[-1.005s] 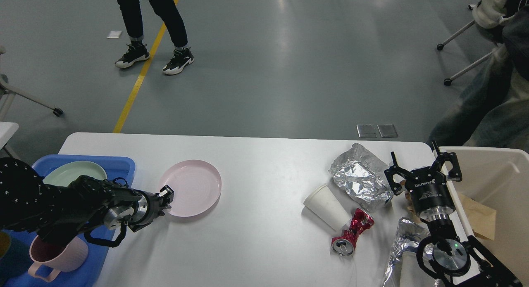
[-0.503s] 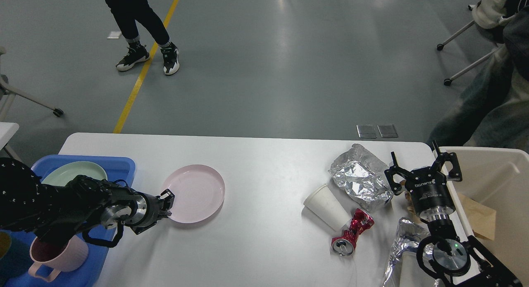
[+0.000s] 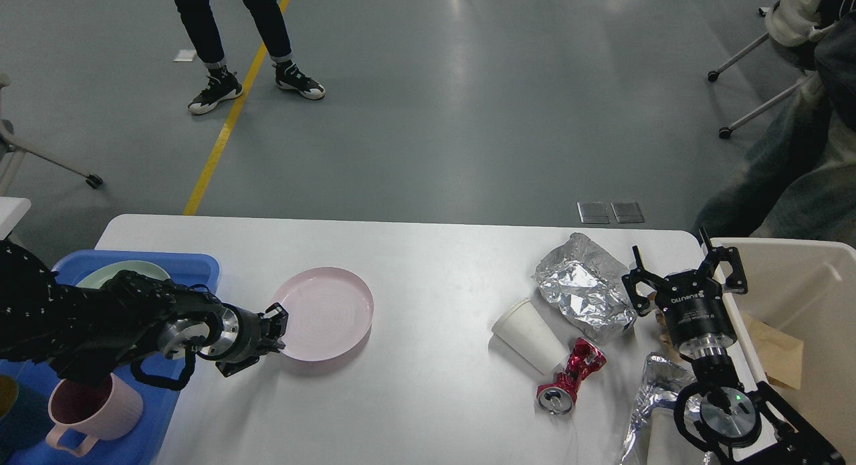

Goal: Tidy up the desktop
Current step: 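Lift the pink saucer and carry it over the blue tray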

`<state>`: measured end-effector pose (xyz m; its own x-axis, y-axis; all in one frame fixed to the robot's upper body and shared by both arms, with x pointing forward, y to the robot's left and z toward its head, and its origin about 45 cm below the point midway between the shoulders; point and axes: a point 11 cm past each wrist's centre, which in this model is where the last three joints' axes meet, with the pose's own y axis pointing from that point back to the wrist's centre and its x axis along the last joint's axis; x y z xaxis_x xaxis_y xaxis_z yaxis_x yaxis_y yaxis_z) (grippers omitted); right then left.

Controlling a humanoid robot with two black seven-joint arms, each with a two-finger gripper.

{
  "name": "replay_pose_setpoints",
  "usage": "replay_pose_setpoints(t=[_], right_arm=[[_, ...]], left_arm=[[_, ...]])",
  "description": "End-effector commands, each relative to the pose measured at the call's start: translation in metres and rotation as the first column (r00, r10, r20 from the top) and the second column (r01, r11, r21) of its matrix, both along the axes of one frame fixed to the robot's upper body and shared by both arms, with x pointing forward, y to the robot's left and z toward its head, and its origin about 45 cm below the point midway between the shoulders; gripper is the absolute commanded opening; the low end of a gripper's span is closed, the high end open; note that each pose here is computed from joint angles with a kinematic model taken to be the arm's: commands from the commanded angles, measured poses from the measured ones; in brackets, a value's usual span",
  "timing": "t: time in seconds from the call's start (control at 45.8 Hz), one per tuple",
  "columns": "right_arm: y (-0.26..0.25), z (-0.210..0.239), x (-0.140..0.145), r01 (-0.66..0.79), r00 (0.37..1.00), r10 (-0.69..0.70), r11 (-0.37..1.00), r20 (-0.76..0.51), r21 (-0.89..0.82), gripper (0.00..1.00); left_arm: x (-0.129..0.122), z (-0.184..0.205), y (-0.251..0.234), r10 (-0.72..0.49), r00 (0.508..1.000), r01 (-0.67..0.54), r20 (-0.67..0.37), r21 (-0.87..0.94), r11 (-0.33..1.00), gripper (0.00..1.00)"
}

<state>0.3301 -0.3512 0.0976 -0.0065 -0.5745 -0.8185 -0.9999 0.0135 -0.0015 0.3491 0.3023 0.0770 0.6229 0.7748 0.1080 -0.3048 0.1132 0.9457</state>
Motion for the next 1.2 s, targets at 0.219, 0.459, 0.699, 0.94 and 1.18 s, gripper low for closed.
replay_pose_setpoints(t=[0.219, 0.459, 0.699, 0.94, 1.18], right_arm=[[0.0, 0.0, 0.0, 0.0, 1.0, 0.0, 1.0, -0.001, -0.001, 1.0], [0.0, 0.0, 0.0, 0.0, 1.0, 0.0, 1.0, 0.0, 0.0, 1.0], [0.0, 0.0, 0.0, 0.001, 1.0, -0.001, 1.0, 0.0, 0.001, 1.0], [0.0, 0.0, 0.0, 0.0, 1.0, 0.0, 1.0, 0.0, 0.0, 1.0], [0.0, 0.0, 0.0, 0.0, 1.0, 0.0, 1.0, 0.0, 0.0, 1.0]], left_arm=[[0.005, 0.11, 0.011, -0.077, 0.997, 0.077, -0.006, 0.073, 0.994, 0.0], [-0.003, 0.22, -0.006, -0.19, 0.979, 0.183, 0.067, 0.103, 0.978, 0.0], [-0.013, 0.269, -0.004, -0.238, 0.968, 0.238, 0.079, 0.002, 0.971, 0.0], [-0.01, 0.256, 0.054, -0.117, 0.993, 0.119, 0.035, -0.055, 0.991, 0.0], [-0.009, 0.235, 0.192, 0.142, 0.988, -0.147, 0.068, 0.084, 0.986, 0.0]])
